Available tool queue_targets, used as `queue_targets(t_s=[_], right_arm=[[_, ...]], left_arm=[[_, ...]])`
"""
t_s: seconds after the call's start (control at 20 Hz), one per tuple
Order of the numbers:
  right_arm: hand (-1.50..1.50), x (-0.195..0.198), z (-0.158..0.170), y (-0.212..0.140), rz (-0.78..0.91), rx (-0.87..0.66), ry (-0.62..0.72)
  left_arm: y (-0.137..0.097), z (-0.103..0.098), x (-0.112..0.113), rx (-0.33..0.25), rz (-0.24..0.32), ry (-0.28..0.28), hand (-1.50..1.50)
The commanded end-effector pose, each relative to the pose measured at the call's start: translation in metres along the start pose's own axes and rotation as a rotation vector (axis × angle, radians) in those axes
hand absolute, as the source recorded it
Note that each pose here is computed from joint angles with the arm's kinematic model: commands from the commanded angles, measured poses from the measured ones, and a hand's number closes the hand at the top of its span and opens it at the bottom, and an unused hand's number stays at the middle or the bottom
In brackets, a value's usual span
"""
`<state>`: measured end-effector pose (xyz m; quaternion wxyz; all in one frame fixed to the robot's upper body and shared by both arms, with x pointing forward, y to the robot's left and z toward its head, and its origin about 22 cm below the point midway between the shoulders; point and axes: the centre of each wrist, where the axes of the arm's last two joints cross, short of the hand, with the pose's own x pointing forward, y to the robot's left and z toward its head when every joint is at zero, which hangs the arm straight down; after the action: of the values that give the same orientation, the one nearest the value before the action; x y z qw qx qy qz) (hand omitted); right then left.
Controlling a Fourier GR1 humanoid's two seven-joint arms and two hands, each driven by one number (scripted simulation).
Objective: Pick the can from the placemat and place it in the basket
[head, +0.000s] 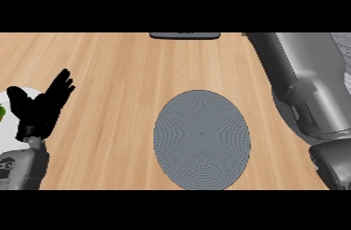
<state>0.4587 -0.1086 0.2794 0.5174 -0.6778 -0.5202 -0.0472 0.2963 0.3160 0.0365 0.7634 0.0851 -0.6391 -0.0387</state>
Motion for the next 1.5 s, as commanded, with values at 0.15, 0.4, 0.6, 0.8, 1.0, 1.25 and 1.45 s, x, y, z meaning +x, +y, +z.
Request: queue_targets(t_s=[0.15,0.4,0.6,0.8,1.0,1.25,1.45], right_arm=[[1.5,-0.04,-0.034,0.013,0.079,-0.043,0.225],[1.5,-0.069,-0.052,0.01,0.078,-0.033,0.224],[1.5,-0.09,-0.044,0.014,0.089,-0.042,0.214],[1.5,-0.138,-0.04,0.023,0.032,-0.042,0.233],[1.5,-0.169,-0.047,0.025,0.036,-0.059,0.257],[-1.5,-0.214,-0.072,0.021,0.04,-0.151,0.397],[-1.5,-0.202,-0.067,0.019,0.015,-0.136,0.335]], left_arm=[[-0.001,0.0,0.007,0.02,-0.009,0.013,0.0],[0.011,0.005,0.013,0.022,-0.005,0.007,0.0],[0.013,0.006,0.022,0.013,0.005,0.028,0.0],[0.006,-0.001,-0.007,0.024,0.009,0.007,0.0],[-0.02,0.014,0.009,0.008,0.012,0.024,0.0],[0.004,0.013,-0.007,0.008,0.0,0.014,0.0],[0.002,-0.007,0.025,0.012,0.007,-0.004,0.0]])
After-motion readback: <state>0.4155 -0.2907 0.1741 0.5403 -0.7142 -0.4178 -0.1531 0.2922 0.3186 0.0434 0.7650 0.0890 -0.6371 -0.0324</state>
